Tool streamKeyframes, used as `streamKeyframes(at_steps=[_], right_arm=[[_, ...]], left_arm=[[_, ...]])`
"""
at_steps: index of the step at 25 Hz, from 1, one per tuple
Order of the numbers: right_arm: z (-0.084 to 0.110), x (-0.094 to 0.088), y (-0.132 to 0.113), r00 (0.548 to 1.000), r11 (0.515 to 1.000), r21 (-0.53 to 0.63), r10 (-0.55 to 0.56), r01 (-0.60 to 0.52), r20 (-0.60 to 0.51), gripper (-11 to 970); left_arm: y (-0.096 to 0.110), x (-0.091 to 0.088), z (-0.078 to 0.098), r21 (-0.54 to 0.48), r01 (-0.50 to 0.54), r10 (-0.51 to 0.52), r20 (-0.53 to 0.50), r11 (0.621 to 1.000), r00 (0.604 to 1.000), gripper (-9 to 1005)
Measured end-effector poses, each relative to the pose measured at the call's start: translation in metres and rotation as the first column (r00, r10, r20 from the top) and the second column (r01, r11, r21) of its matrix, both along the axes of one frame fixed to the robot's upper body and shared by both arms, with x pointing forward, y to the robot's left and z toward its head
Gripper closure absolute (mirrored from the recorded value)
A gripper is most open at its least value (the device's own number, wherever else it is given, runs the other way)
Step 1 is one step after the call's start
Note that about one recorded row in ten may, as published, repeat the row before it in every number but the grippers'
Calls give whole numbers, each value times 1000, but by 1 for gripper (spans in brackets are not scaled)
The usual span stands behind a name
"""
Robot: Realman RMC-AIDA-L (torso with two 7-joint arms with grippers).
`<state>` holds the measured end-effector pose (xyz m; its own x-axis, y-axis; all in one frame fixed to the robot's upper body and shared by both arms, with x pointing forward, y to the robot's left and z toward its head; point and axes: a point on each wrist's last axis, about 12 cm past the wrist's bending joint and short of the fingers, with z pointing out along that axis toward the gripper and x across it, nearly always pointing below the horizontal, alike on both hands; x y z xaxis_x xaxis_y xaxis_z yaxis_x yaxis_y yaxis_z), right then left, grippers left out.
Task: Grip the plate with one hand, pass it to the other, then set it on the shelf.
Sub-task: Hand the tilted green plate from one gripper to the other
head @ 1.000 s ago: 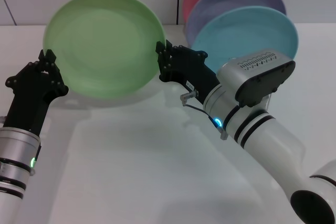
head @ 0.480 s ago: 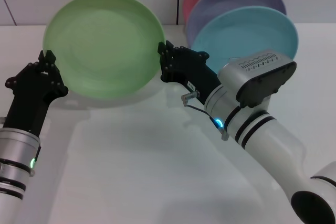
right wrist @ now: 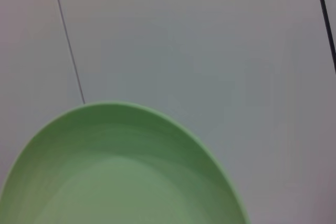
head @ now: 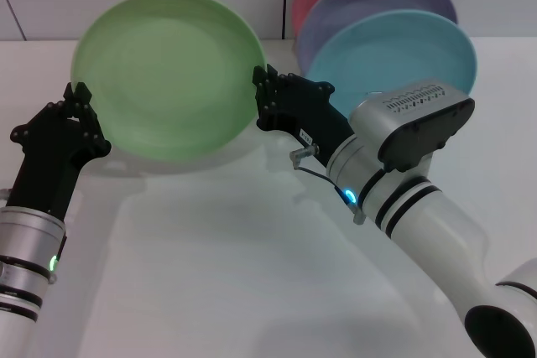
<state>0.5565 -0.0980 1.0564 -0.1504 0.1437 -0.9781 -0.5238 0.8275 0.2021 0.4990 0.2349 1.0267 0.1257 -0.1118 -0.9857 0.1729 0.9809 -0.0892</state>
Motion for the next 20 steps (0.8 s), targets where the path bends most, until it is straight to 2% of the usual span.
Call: streamKeyframes(at_steps=[20], right_arm=[[0, 0, 0, 1000, 1000, 3, 0, 0, -5, 937]], left_arm=[[0, -1, 0, -1, 1, -1, 2, 1000, 1000, 831]])
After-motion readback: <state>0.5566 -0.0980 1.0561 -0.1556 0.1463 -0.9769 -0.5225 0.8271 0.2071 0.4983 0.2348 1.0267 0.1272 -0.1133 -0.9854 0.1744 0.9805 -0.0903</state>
